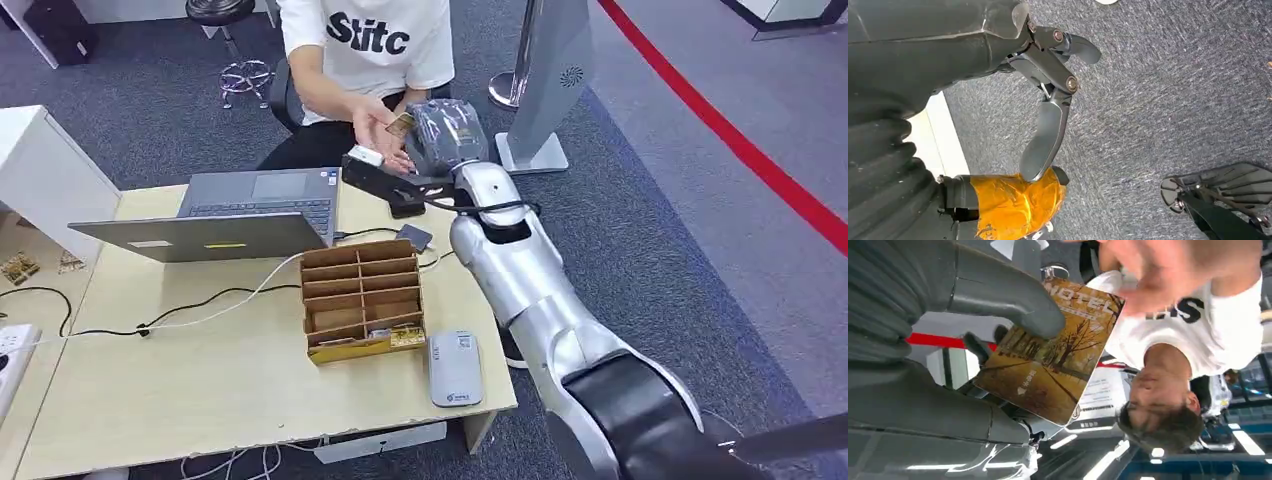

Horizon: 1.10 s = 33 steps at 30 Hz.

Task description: Pass the card to the sensor for recognition and then transmit it.

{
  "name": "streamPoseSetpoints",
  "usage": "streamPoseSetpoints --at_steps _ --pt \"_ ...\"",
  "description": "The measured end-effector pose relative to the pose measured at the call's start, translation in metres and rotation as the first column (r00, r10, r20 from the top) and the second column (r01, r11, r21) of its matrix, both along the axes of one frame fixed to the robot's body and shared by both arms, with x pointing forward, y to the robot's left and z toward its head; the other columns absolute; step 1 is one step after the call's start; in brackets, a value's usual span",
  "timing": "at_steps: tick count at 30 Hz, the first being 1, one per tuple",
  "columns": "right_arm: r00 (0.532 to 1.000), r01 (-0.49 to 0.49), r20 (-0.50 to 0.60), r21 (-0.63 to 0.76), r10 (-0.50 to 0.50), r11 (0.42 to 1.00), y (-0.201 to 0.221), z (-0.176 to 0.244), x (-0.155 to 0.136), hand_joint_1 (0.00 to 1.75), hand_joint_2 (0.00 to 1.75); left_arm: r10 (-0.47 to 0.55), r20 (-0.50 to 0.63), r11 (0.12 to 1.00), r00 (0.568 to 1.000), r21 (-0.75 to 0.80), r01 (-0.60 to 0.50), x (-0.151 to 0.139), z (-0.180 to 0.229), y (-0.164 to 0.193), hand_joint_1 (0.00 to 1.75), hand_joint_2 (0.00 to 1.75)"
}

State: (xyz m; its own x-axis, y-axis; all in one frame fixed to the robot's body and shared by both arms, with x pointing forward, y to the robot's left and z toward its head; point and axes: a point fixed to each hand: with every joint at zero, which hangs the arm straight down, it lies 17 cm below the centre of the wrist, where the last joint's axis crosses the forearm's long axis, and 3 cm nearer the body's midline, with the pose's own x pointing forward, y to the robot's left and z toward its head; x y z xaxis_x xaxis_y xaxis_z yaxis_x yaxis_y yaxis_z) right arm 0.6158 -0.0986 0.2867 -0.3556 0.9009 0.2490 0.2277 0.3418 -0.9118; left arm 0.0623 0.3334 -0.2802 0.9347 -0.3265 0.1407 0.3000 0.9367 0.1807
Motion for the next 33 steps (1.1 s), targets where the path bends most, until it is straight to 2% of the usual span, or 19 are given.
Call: streamPoseSetpoints --at_steps 6,8,10,15,19,22,27,30,33 --pt "0.989 -0.078 0.129 0.026 0.074 0.997 0.01 0.001 -0.028 1.75 1.75 0.003 -0.003 1.0 1.0 -0.001 -0.003 -0.001 0.0 -0.001 0.0 1.75" --pt "0.975 -0.122 0.195 0.071 0.106 0.99 0.013 0.002 -0.055 1.75 1.75 0.01 -0.013 1.0 1.0 -0.001 -0.01 -0.006 -0.001 -0.002 0.0 1.75" --pt "0.973 -0.135 0.2 0.1 0.113 0.986 0.011 -0.011 -0.073 1.75 1.75 0.017 -0.019 1.0 1.0 0.002 -0.017 -0.008 -0.001 -0.003 0.0 1.75" --pt "0.96 -0.18 0.259 0.264 0.11 0.948 -0.015 -0.027 -0.145 1.75 1.75 0.088 -0.029 0.996 0.996 0.002 -0.088 -0.019 -0.003 -0.009 0.0 1.75" --pt "0.972 -0.172 0.215 0.39 0.093 0.904 -0.038 -0.052 -0.193 1.75 1.75 0.153 -0.038 0.988 0.987 -0.004 -0.153 -0.025 -0.004 -0.018 0.0 1.75" --pt "0.978 -0.155 0.192 0.427 0.078 0.891 -0.053 -0.059 -0.213 1.75 1.75 0.182 -0.044 0.983 0.982 -0.005 -0.182 -0.029 -0.004 -0.022 0.0 1.75" --pt "0.999 -0.027 0.031 0.412 0.016 0.911 -0.08 -0.094 -0.215 1.75 1.75 0.228 -0.038 0.974 0.973 0.0 -0.228 -0.029 -0.004 -0.024 0.0 1.75" --pt "0.996 0.04 -0.092 0.301 -0.013 0.953 -0.086 -0.128 -0.209 1.75 1.75 0.244 -0.036 0.97 0.969 -0.008 -0.244 -0.028 -0.004 -0.026 0.0 1.75" --pt "0.982 0.055 -0.189 0.203 -0.016 0.978 -0.088 -0.167 -0.206 1.75 1.75 0.25 -0.038 0.968 0.968 -0.012 -0.25 -0.028 -0.004 -0.026 0.0 1.75"
